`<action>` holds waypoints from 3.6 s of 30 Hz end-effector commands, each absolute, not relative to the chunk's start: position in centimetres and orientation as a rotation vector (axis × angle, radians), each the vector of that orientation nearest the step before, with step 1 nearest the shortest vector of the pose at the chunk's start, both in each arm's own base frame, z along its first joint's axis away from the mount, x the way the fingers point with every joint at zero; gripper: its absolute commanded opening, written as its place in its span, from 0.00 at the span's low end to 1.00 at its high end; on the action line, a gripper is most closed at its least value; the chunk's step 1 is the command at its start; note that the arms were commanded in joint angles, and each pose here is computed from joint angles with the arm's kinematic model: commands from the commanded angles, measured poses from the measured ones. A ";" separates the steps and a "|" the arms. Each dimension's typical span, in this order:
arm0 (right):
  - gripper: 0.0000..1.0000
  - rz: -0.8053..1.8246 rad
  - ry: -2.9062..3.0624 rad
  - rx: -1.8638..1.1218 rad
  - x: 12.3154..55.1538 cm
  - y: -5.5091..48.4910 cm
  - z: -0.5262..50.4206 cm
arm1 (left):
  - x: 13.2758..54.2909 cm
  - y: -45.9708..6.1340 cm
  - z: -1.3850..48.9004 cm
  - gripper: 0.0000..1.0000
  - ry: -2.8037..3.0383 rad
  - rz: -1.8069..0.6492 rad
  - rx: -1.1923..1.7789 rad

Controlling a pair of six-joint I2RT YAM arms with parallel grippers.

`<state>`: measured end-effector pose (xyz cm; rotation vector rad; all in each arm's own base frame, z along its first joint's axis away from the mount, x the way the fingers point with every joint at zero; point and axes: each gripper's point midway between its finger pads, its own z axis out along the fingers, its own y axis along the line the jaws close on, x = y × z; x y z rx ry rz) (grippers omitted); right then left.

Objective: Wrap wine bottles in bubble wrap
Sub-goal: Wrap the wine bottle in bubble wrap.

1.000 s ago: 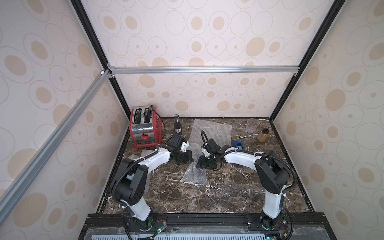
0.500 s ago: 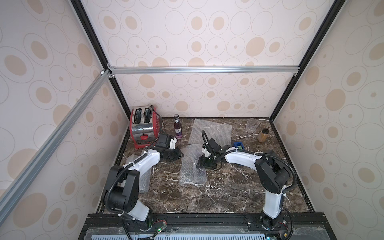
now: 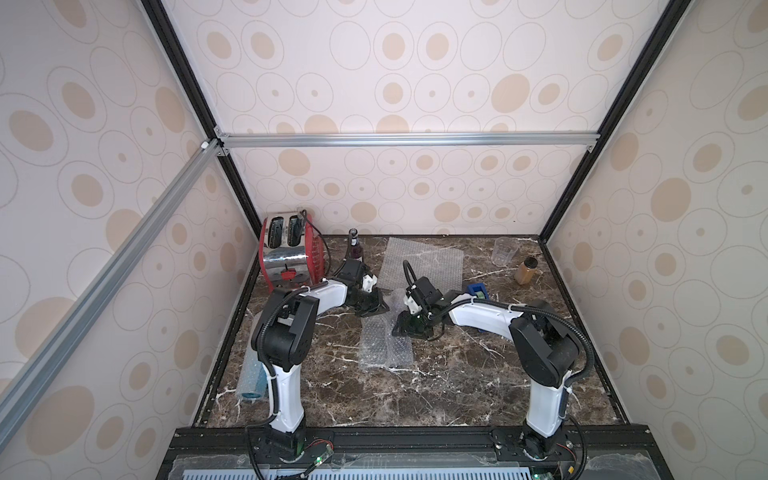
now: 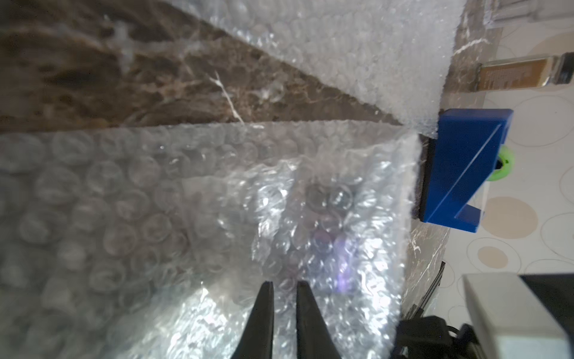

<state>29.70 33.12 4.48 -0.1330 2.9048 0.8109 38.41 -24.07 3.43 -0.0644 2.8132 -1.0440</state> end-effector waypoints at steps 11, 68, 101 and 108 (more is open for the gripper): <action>0.37 0.602 3.076 -0.098 27.4 30.4 -1.1 | 36.1 -28.4 3.0 0.12 2.860 -1.260 -0.032; 0.36 0.550 3.093 -0.099 27.3 29.6 -1.5 | 35.6 -16.0 8.3 0.41 2.752 -0.614 -0.119; 0.37 0.565 3.075 -0.100 27.8 30.1 -1.0 | 34.3 -19.7 7.7 0.00 2.745 -0.906 -0.126; 0.37 0.575 3.075 -0.098 27.8 30.5 -0.8 | 33.2 -23.2 10.9 0.00 2.697 -1.022 0.025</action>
